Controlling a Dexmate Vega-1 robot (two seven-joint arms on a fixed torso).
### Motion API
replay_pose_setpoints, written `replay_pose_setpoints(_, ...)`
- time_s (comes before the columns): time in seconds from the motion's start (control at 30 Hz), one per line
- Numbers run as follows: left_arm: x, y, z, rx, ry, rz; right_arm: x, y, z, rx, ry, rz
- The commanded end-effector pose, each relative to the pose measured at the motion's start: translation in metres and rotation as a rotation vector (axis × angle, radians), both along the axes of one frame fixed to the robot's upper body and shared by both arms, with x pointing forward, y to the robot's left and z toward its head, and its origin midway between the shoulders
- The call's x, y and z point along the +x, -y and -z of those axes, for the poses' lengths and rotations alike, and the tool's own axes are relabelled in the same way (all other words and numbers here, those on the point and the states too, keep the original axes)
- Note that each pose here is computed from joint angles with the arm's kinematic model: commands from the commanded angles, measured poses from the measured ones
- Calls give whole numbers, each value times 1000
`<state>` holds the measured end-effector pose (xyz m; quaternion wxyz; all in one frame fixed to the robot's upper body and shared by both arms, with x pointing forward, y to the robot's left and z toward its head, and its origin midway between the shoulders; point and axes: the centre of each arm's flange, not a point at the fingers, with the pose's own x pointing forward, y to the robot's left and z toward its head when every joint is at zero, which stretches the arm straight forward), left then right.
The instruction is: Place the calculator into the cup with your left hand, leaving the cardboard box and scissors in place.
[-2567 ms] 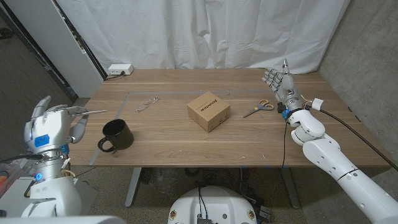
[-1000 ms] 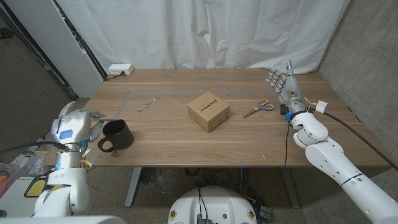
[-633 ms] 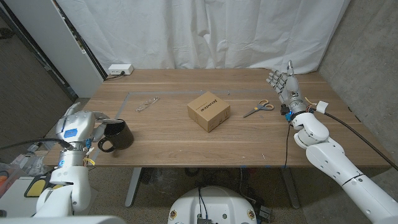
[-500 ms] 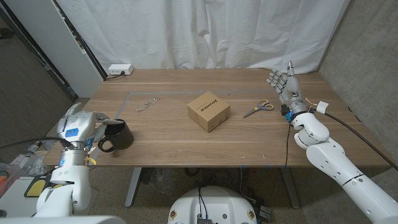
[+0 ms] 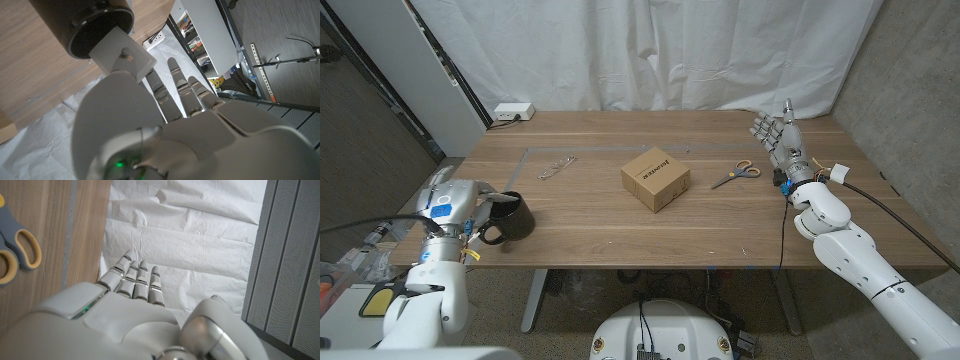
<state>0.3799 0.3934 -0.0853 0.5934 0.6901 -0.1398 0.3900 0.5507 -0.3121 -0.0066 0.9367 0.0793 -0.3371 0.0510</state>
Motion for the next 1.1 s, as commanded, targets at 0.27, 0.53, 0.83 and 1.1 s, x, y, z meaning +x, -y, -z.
replay_pose_setpoints(0.27, 8, 4, 3, 34, -73, -18, -2, 6, 4, 8, -11, 10)
replay_pose_setpoints(0.53, 10, 4, 3, 22, -76, -9, -1, 6, 5, 7, -15, 8)
replay_pose_setpoints(0.83, 12, 4, 4, 20, -86, -14, 2, 6, 3, 4, -18, 6)
replay_pose_setpoints(1.1, 13, 5, 4, 21, -100, -16, 4, 5, 3, 3, -19, 4)
